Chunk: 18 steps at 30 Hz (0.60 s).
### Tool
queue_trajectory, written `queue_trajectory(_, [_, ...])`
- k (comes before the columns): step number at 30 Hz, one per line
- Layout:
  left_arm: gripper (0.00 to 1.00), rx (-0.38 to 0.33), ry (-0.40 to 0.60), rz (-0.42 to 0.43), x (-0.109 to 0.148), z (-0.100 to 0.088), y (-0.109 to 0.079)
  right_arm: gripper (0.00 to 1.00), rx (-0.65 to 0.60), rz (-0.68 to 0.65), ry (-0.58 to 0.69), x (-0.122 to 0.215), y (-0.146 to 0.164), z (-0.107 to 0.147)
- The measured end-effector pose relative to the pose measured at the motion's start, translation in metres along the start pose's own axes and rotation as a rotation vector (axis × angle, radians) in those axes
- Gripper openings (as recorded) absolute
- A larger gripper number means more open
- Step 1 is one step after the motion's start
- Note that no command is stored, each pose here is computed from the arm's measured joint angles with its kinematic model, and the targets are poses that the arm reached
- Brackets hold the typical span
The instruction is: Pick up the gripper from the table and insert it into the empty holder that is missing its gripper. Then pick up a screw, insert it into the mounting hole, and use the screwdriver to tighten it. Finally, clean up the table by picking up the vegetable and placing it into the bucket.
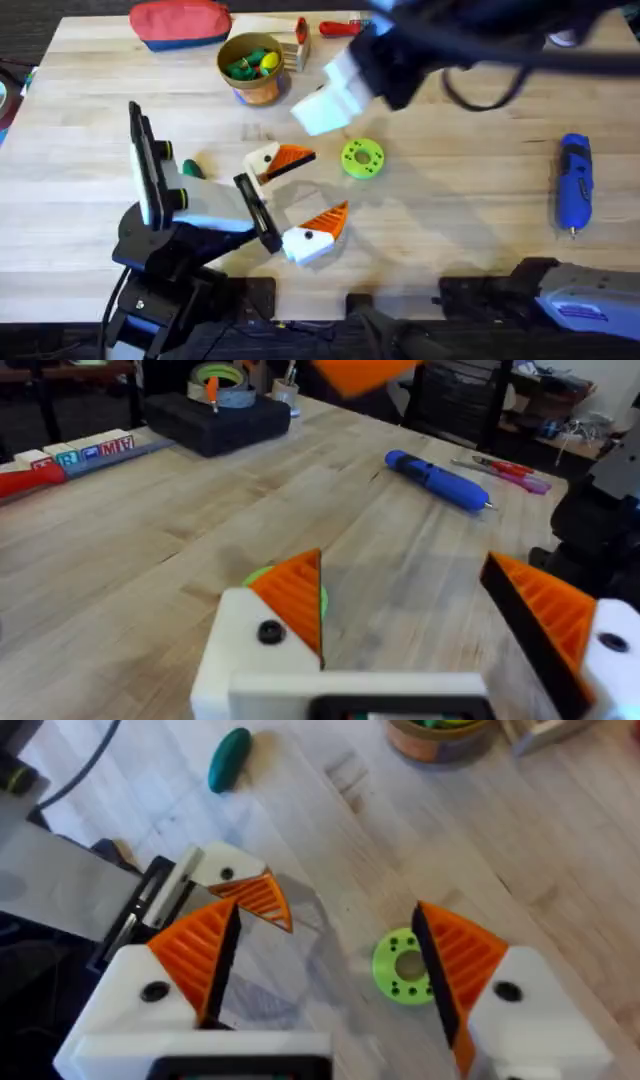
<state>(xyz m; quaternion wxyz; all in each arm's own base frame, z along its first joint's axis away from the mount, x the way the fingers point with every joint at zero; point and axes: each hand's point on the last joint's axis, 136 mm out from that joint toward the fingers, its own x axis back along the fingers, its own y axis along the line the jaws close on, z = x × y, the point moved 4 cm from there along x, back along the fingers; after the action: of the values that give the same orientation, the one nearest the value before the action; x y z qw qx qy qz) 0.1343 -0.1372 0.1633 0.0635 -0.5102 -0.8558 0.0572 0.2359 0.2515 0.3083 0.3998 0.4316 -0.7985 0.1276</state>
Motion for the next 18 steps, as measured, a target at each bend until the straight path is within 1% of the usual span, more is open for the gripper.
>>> queue_trajectory(7, [0.986, 0.000, 0.000, 0.000, 0.000, 0.000, 0.000, 0.992, -0.113, 0.099, -0.026, 0.061, -0.030, 0.025])
queue_trajectory(8, [0.987, 0.000, 0.000, 0.000, 0.000, 0.000, 0.000, 0.991, -0.150, 0.112, -0.061, 0.078, -0.035, 0.038])
queue_trajectory(11, [0.985, 0.000, 0.000, 0.000, 0.000, 0.000, 0.000, 0.994, -0.187, 0.073, -0.085, 0.083, -0.032, 0.063])
queue_trajectory(16, [0.985, 0.000, 0.000, 0.000, 0.000, 0.000, 0.000, 0.991, -0.250, -0.018, -0.104, 0.074, -0.023, 0.108])
queue_trajectory(18, [0.987, 0.000, 0.000, 0.000, 0.000, 0.000, 0.000, 0.991, -0.260, -0.063, -0.136, 0.073, -0.017, 0.118])
